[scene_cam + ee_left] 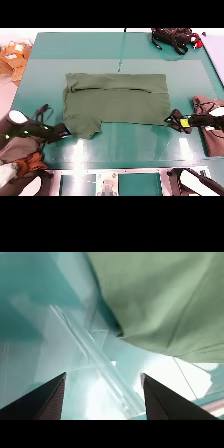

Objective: Fold the shirts.

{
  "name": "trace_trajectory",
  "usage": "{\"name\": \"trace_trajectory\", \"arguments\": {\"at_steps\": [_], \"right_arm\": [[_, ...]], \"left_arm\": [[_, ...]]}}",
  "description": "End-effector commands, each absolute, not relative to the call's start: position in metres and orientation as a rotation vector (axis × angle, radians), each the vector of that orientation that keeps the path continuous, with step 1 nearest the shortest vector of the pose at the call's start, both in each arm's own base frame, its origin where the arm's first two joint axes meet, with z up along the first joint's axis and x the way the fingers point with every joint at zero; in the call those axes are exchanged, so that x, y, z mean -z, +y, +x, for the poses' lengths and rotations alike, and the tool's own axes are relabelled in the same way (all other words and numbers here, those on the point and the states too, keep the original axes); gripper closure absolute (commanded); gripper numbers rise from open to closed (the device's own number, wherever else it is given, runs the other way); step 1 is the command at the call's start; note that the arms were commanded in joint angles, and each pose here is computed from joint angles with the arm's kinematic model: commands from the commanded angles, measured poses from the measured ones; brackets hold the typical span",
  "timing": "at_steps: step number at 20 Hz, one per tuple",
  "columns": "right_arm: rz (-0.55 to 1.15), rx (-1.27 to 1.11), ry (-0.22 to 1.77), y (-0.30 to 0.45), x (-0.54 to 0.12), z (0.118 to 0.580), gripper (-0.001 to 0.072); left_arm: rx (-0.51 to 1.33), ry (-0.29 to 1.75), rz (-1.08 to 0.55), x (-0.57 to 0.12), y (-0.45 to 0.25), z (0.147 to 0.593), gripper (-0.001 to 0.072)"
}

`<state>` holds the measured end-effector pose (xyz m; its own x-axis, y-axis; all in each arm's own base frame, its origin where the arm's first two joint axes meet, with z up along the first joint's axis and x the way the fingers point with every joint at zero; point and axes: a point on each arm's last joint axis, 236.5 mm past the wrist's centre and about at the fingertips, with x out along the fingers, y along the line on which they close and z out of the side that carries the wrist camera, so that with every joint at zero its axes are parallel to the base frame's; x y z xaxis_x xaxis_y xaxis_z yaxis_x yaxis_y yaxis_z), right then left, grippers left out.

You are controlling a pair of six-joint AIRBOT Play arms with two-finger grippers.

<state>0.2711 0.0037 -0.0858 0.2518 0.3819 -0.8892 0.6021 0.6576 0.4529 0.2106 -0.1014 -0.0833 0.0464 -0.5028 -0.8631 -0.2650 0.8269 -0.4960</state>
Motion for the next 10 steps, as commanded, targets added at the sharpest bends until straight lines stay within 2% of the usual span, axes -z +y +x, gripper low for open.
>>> {"name": "trace_trajectory", "arguments": {"at_steps": [1,3,4,6,7,8,9,10], "right_arm": [[0.943,0.191,1.361,0.022,0.105,0.281,0.0337],[0.983,0.199,1.370,0.029,0.117,0.287,0.0323],[1.003,0.209,1.365,0.029,0.120,0.290,0.0273],[1.017,0.223,1.341,0.025,0.123,0.299,0.0272],[1.011,0.224,1.320,0.022,0.120,0.306,0.0272],[1.007,0.220,1.306,0.020,0.116,0.311,0.0275],[1.004,0.213,1.293,0.019,0.112,0.317,0.0294],[1.002,0.205,1.291,0.019,0.108,0.319,0.0352]], "left_arm": [[0.162,1.395,-0.652,0.099,-0.119,0.233,0.0170],[0.125,1.285,-0.659,0.095,-0.118,0.259,0.0170],[0.102,1.244,-0.677,0.093,-0.114,0.268,0.0170],[0.086,1.196,-0.718,0.088,-0.114,0.280,0.0171],[0.086,1.177,-0.758,0.084,-0.117,0.284,0.0249],[0.111,1.163,-0.782,0.080,-0.123,0.287,0.0411],[0.148,1.162,-0.792,0.075,-0.130,0.287,0.0417],[0.189,1.176,-0.798,0.072,-0.138,0.283,0.0428]]}}
